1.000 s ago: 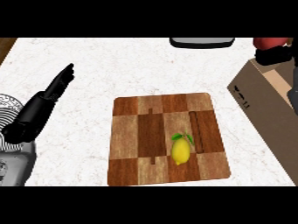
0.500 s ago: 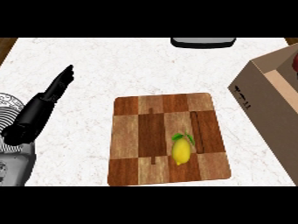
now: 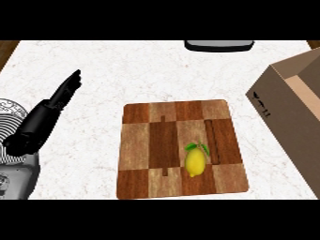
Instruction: Pick the bell pepper from the cutting board and place it in the cardboard box
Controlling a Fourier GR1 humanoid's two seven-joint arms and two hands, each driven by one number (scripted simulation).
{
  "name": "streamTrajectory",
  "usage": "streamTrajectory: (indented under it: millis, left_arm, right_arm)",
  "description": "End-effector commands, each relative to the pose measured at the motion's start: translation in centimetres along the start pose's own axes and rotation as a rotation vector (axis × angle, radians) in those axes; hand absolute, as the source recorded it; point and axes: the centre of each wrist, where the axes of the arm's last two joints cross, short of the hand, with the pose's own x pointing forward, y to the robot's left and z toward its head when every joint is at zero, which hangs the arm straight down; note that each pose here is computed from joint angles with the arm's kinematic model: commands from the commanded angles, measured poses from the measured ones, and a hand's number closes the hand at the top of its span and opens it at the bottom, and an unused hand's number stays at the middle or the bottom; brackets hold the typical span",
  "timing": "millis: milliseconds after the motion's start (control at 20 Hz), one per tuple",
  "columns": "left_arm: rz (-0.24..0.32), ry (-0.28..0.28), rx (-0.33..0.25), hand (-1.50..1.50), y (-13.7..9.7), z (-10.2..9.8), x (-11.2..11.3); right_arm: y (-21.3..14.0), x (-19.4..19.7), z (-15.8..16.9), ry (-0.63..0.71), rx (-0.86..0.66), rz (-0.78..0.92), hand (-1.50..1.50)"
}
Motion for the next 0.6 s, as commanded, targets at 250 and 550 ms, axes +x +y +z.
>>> streamTrajectory:
  millis: [250,550]
  left_arm:
    - [-0.002,0.002,-0.003,0.00,0.7,-0.3,-1.4]
    - [0.016,0.018,0.015,0.00,0.2,0.6,-0.9]
  right_arm:
    - [-0.5,-2.4,-0.3,-0.254,0.006,-0.160,-1.50]
    - [-3.1,-3.1,-0.3,-0.368,-0.264,-0.841,-1.50]
